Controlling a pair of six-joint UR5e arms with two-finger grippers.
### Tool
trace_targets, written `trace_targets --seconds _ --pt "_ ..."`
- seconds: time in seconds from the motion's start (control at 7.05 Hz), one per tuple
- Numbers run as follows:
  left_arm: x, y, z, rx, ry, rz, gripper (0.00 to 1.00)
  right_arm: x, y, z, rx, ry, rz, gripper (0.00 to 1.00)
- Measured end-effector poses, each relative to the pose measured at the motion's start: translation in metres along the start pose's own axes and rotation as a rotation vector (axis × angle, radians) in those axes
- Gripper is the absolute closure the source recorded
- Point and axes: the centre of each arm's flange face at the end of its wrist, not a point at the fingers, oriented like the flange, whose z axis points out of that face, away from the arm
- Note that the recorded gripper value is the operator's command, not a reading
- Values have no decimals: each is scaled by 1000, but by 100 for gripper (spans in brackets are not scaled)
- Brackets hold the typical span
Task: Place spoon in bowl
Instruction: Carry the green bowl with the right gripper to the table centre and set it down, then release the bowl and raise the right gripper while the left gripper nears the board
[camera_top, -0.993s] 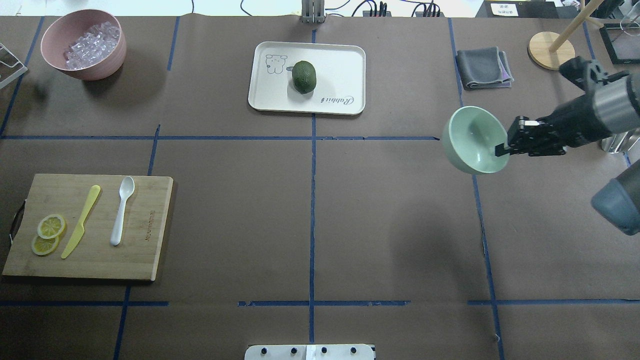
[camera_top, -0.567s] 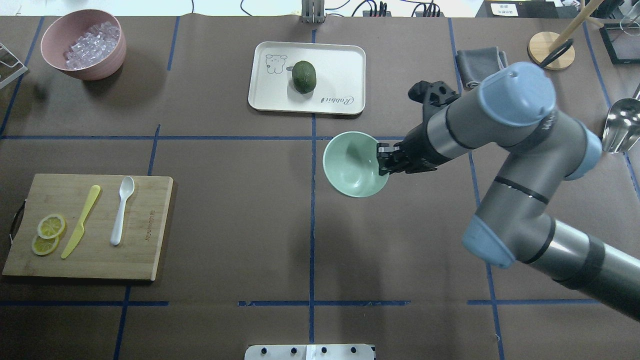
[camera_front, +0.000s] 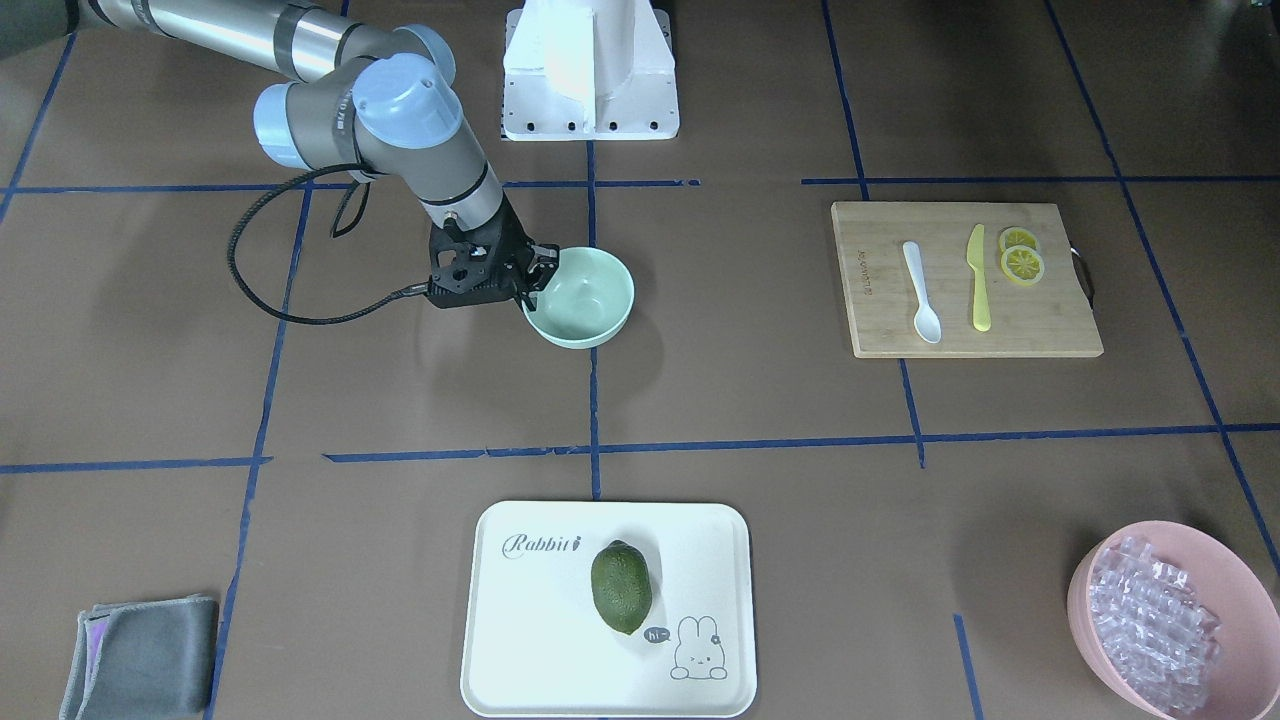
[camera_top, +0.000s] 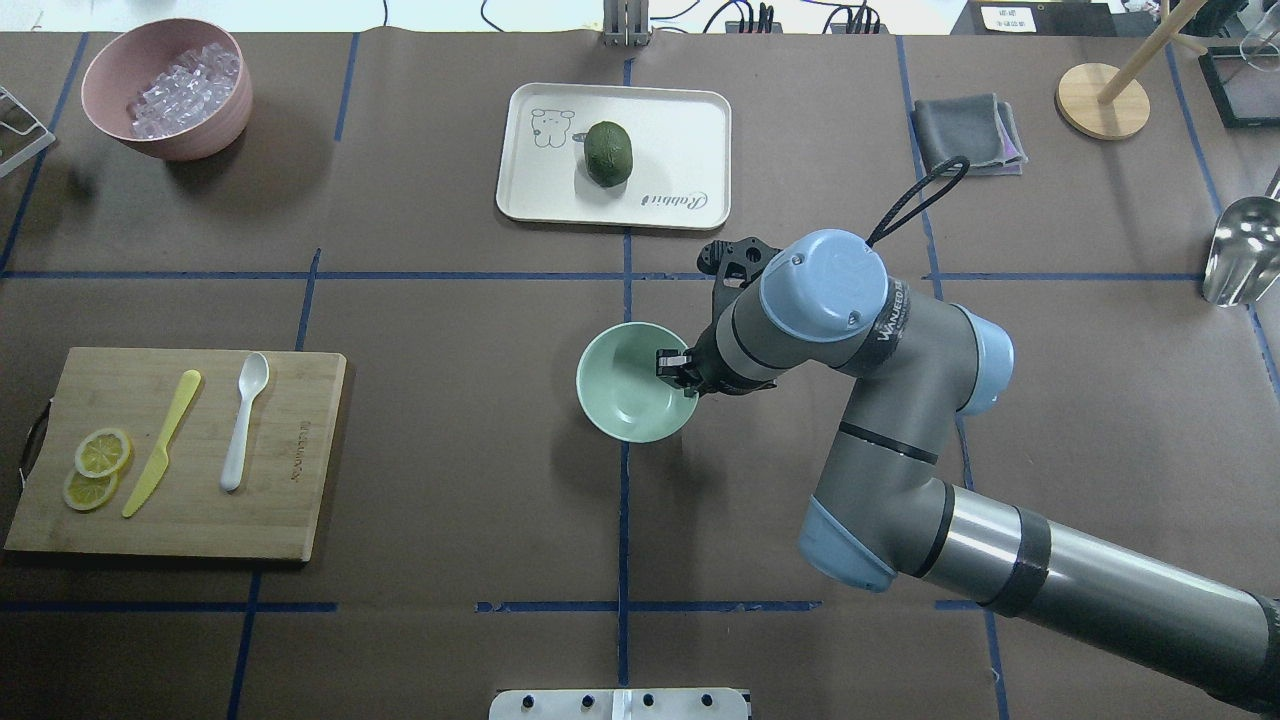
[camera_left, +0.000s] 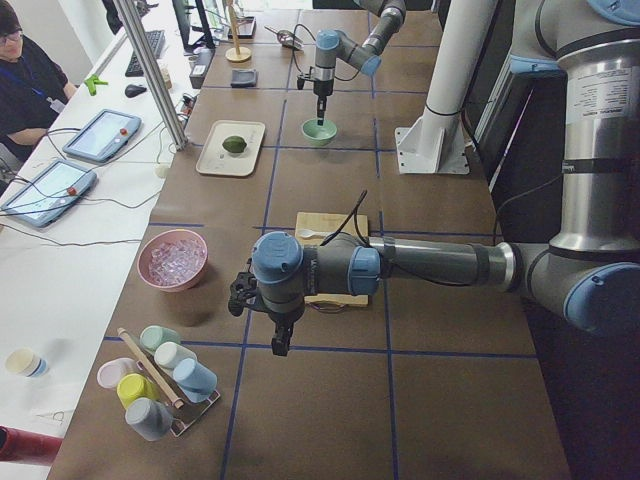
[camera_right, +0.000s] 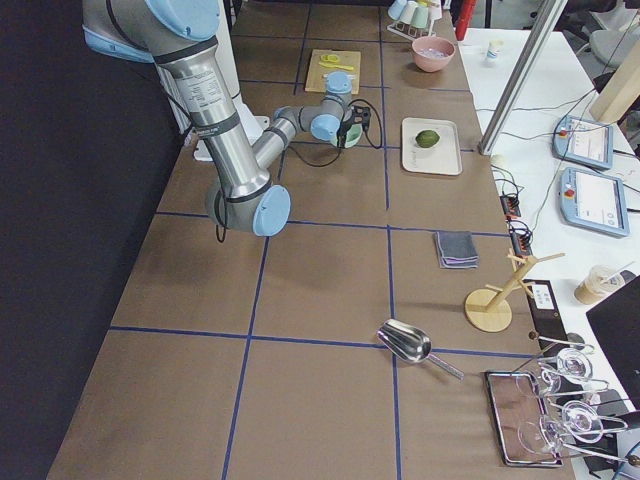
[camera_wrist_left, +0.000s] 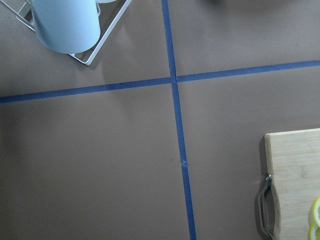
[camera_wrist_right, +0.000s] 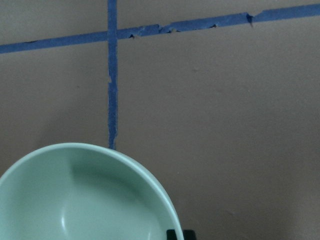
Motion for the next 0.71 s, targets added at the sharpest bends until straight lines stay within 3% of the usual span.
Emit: trace_targets --seconds 0.14,0.28,0.43,0.57,0.71 --pt "-1 0 1 -2 0 -1 0 -3 4 5 -5 3 -4 94" --pt "-2 1 2 -3 0 -2 0 -5 7 8 -9 3 -8 79" --pt "-2 1 2 -5 1 -2 0 -7 9 9 -11 2 -10 7" --pt "-3 1 3 -5 1 -2 0 -8 9 8 -10 -1 -10 0" --pt "-3 1 3 -6 1 -2 0 -10 10 6 -9 -7 -11 0"
